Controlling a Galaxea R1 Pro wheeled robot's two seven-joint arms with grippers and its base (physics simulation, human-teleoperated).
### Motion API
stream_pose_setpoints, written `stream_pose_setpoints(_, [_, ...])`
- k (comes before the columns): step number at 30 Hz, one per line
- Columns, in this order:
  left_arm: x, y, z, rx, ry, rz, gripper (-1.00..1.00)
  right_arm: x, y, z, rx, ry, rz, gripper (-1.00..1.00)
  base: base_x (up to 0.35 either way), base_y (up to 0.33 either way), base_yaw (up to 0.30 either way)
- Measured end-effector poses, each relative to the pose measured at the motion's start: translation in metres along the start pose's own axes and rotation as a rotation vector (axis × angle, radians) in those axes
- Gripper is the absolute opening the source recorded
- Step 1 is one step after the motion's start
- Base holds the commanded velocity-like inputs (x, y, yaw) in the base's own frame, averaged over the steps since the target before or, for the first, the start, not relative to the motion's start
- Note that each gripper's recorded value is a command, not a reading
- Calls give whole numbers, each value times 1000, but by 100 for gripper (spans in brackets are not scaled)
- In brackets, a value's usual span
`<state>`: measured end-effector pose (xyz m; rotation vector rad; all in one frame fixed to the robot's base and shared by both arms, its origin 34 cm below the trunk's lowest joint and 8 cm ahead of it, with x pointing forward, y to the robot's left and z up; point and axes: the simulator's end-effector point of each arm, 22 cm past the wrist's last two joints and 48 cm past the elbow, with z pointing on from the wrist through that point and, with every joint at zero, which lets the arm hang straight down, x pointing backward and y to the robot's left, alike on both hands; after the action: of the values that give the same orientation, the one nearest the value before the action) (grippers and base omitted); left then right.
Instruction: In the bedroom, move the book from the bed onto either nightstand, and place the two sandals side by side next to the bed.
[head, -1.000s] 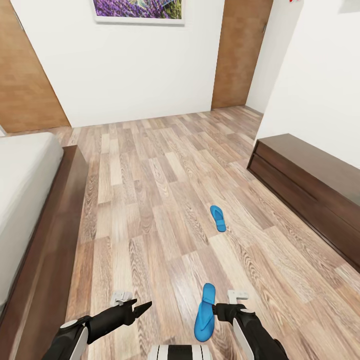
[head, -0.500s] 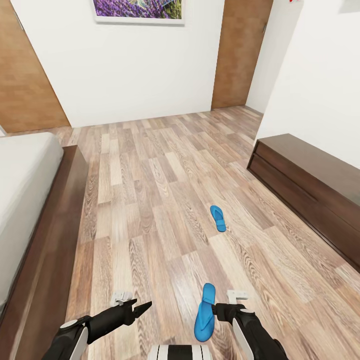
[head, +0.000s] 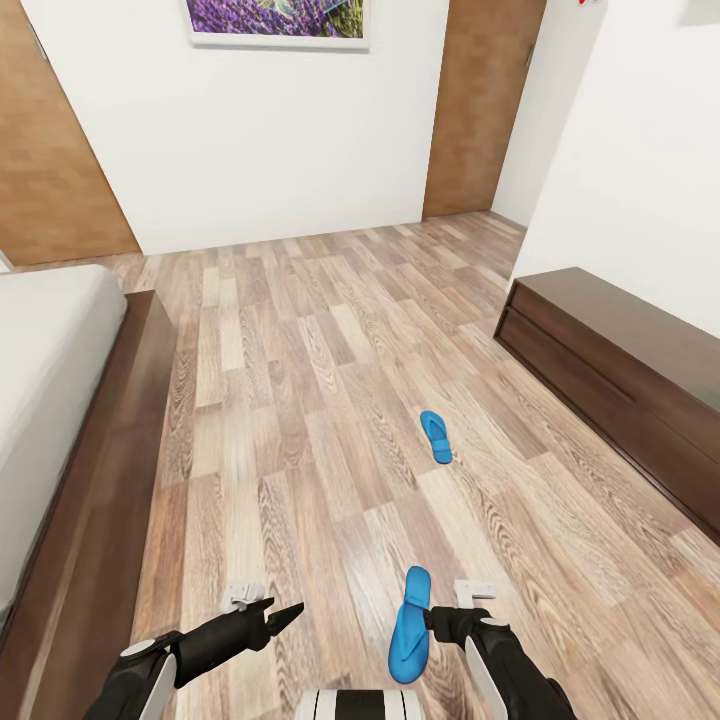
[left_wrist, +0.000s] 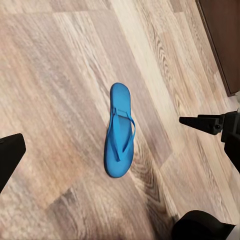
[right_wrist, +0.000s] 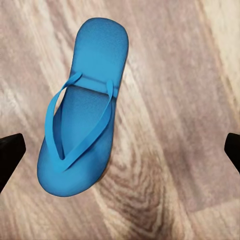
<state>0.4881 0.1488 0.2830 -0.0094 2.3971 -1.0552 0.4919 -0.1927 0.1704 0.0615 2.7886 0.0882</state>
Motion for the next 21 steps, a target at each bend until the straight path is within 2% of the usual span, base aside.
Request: stream_pose_setpoints(21, [0, 0, 0, -1, 0, -1, 100, 0, 0, 0, -1, -1, 0, 100, 0, 0, 0])
